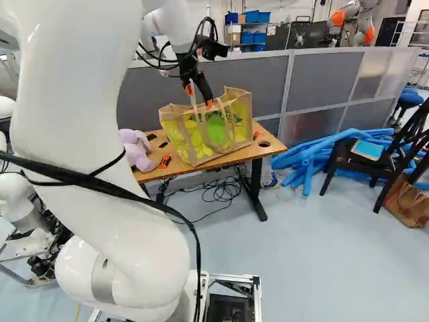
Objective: Pick up the bag on the ground and place it on the table
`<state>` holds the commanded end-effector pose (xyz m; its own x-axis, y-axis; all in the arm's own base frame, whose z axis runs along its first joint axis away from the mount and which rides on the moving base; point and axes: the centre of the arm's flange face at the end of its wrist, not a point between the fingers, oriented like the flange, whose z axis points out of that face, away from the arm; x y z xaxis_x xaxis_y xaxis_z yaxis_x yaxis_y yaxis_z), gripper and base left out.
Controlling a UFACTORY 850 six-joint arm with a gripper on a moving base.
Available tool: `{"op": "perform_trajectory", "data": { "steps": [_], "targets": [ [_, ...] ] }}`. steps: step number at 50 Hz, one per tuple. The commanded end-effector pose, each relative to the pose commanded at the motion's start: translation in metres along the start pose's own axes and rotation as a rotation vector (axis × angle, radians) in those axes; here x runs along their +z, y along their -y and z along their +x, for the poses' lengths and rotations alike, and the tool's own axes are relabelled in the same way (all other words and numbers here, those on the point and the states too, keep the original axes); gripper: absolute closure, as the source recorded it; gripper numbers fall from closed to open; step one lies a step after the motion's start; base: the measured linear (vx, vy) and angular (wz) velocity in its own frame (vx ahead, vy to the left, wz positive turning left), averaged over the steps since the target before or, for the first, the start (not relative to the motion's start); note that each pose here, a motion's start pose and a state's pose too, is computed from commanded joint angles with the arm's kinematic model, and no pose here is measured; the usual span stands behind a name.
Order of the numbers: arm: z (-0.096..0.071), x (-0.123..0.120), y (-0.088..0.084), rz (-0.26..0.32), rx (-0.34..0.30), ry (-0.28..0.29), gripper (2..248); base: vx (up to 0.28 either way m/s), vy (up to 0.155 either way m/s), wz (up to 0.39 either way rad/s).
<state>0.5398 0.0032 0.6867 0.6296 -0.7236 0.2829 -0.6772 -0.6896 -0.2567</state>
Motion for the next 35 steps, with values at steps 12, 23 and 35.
{"op": "perform_trajectory", "data": {
  "steps": [12,23,35],
  "targets": [
    [0.0000,0.0000,0.0000,0.000,0.000,0.000,3,-0.220,-0.001,0.021],
    [0.0000,0.0000,0.0000,0.000,0.000,0.000,3,-0.202,0.000,0.019],
    [0.0000,0.0000,0.0000,0.000,0.000,0.000,3,-0.079,0.002,0.009]
  ]
}}
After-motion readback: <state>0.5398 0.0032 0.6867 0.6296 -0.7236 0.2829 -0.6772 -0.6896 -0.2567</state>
